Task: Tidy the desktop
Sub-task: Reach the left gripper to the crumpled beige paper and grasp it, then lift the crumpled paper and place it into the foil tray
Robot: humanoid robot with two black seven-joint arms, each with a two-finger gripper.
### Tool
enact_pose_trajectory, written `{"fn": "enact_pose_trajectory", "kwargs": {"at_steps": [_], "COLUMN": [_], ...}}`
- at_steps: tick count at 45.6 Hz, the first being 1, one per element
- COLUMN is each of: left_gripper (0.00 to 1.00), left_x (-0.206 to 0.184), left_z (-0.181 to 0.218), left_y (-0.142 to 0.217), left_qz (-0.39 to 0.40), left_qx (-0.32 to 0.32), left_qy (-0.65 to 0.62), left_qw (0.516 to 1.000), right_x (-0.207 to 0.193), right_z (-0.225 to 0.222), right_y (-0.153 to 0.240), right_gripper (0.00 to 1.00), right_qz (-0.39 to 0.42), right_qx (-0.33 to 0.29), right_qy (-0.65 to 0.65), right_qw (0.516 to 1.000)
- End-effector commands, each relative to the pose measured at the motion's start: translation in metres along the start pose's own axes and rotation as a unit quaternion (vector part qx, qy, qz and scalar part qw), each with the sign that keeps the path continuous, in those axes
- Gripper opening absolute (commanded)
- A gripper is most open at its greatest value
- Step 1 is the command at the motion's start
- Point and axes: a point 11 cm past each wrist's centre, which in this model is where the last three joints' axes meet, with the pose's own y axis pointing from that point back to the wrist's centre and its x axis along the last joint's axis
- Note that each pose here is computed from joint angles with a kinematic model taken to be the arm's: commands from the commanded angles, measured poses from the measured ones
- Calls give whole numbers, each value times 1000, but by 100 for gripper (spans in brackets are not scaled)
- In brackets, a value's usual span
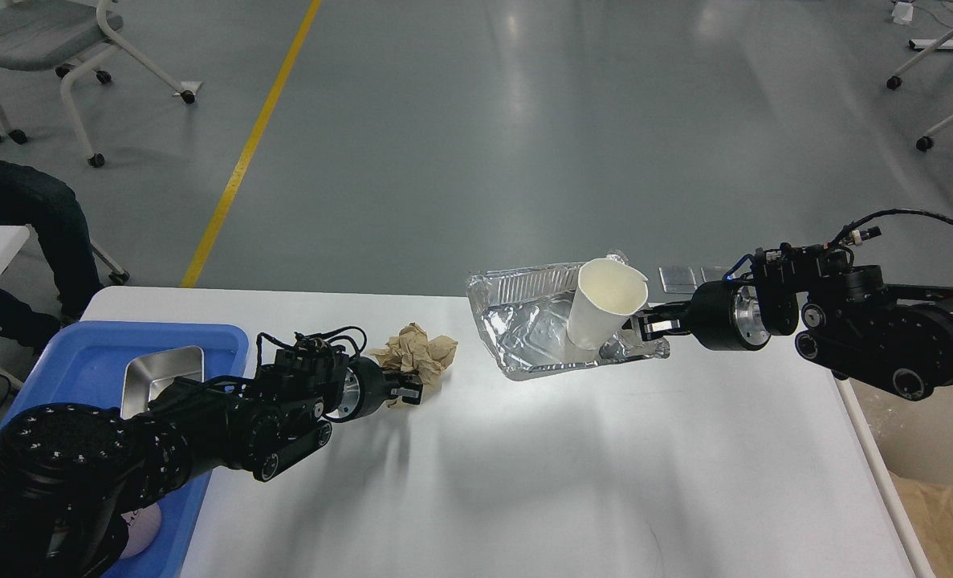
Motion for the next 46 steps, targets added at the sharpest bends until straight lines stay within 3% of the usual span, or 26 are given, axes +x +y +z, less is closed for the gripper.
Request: {"fn": "enact_pose_trajectory", "kwargs": {"at_steps": [1,8,20,31,46], "left_gripper": [0,0,0,0,0], "left_x": [26,47,47,44,48], "left_z": [-11,-43,-97,-143,-148], "left_y": [9,27,71,151,252], "left_qz": [20,37,45,62,100], "left_qx": [5,27,37,31,-13], "left_qy": [33,52,100,147,161], "left_qw": [999,998,993,987,982], "right_x": [-1,-3,-8,-9,-9], "right_z": [1,3,5,5,4], "right_y": [0,1,-1,-1,-2], "right_gripper": [0,0,0,0,0], "right_qz": [-2,-4,-8,-10,-9], "right_qx": [-2,-4,-6,-6,-5], "right_qy": [0,-1,-5,-5,-4], "right_qw": [1000,1000,1000,1000,1000]}}
